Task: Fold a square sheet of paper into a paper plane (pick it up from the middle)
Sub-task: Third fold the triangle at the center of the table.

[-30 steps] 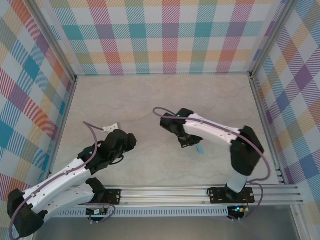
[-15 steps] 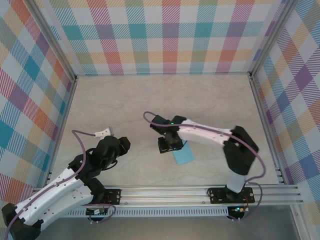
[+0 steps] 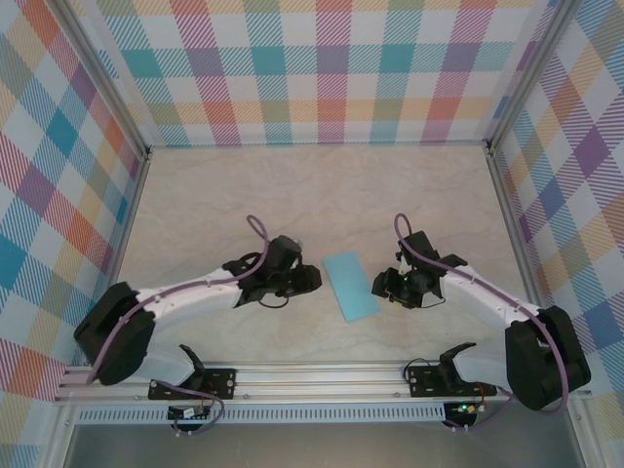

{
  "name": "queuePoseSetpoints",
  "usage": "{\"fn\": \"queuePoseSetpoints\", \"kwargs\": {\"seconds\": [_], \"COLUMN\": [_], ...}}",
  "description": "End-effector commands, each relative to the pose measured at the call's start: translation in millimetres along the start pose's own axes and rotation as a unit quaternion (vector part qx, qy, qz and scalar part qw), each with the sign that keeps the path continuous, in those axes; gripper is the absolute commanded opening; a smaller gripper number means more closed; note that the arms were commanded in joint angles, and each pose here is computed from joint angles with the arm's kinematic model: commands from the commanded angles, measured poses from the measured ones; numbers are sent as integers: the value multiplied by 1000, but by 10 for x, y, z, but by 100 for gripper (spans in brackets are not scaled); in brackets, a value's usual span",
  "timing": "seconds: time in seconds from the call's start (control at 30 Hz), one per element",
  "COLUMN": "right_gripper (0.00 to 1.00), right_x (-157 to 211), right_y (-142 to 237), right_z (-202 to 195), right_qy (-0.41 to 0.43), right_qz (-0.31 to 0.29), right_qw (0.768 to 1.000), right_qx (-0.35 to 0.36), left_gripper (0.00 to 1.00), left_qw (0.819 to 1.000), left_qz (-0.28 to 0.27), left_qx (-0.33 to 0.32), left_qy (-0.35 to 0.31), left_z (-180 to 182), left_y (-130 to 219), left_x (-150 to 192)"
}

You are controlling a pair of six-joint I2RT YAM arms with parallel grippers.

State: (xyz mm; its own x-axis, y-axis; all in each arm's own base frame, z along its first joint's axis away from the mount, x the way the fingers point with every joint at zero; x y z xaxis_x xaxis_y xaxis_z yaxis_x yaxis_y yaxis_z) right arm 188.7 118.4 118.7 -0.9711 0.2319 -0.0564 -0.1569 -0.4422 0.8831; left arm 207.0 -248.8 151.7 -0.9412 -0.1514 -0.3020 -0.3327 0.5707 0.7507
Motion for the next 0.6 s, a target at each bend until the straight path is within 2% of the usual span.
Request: {"fn": "queuePoseSetpoints", "kwargs": {"seconds": [0.0, 0.2, 0.4, 0.57], "right_gripper": [51, 51, 51, 52], "right_x": [-21, -1, 27, 44], "right_y": [28, -52, -121, -171], "right_z": [110, 89, 45, 13], "right_qy": [26, 26, 22, 20], "right_qz": [-7, 3, 15, 26], "right_qw": [998, 998, 998, 998], "right_qx": [-55, -66, -61, -56], "left_gripper": [40, 39, 44, 46], "left_qw": [999, 998, 996, 993], "left_qz": [27, 63, 39, 37], "left_qx": [34, -7, -83, -107], "left_qy": [-29, -25, -19, -19], "left_z": [-315, -397, -252, -178], "left_y": [-191, -638, -668, -723], "left_x": [11, 58, 40, 47]}}
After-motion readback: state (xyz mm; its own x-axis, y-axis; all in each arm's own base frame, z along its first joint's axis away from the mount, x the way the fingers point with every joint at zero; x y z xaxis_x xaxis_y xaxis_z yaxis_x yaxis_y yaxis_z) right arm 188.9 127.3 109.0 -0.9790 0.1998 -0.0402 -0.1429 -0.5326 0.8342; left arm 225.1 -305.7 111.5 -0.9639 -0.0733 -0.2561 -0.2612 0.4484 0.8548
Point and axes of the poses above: each hand's point on the last joint's axis, 136 mm out from that joint toward the fingers, its own y axis back along the fingers, its own z axis along the line the jaws close on, x = y × z, the point moved 8 cm from there along y, back along the fingers
